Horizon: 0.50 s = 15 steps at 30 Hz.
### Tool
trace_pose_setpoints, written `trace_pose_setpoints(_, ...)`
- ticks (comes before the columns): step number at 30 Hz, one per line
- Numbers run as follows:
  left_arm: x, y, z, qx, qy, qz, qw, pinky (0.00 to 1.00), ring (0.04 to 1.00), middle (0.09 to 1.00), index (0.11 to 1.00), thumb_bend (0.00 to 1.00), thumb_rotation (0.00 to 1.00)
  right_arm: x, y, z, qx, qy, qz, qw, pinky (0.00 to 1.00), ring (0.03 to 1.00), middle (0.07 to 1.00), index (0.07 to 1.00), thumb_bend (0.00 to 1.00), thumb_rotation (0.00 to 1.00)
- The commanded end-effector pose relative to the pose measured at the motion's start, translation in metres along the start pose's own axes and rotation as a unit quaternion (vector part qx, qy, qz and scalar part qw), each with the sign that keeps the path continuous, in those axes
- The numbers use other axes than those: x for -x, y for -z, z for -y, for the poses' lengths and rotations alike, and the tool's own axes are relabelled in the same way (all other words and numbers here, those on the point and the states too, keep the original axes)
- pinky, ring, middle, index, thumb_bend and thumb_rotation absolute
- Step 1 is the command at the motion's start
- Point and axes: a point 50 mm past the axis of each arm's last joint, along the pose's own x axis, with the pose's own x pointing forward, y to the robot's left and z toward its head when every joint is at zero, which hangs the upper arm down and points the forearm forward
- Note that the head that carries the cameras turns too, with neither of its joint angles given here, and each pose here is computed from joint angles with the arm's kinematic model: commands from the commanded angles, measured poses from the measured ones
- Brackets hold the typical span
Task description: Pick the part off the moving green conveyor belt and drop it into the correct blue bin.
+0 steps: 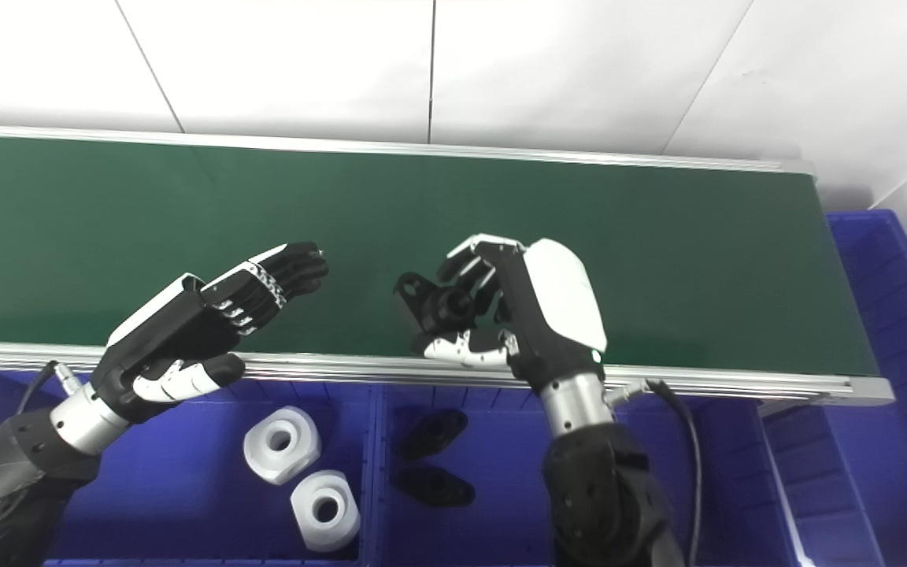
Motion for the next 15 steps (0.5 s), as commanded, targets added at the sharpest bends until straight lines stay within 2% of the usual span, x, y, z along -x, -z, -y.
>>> trace_pose_setpoints(1, -0.002, -0.011, -0.005, -0.010, 0.010, 0.018, 1.000, 0.98, 0.970, 0.964, 0.940, 0.36, 0.56, 0.008, -0.012, 0.007, -0.011, 0.025, 0.026, 0.999, 0.28, 0.379, 0.448, 0.513, 0.52, 0.00)
trace_pose_setpoints(4, -0.002, -0.013, -0.004, -0.005, 0.008, 0.018, 1.000, 0.98, 0.969, 0.963, 0.938, 0.37, 0.54, 0.019, -0.012, 0.005, -0.017, 0.018, 0.015, 1.000, 0.28, 0.380, 0.441, 0.515, 0.52, 0.00)
trace_pose_setpoints(9, -0.002, -0.018, -0.005, -0.009, 0.012, 0.016, 1.000, 0.99, 0.972, 0.969, 0.943, 0.37, 0.53, 0.036, -0.009, -0.001, -0.009, -0.017, -0.015, 1.000, 0.30, 0.391, 0.450, 0.509, 0.52, 0.00)
trace_pose_setpoints(15, 0.000, -0.019, -0.006, -0.005, 0.011, 0.019, 1.000, 0.99, 0.972, 0.967, 0.939, 0.38, 0.53, 0.052, 0.000, -0.020, 0.003, -0.050, -0.051, 0.997, 0.27, 0.382, 0.454, 0.512, 0.52, 0.00)
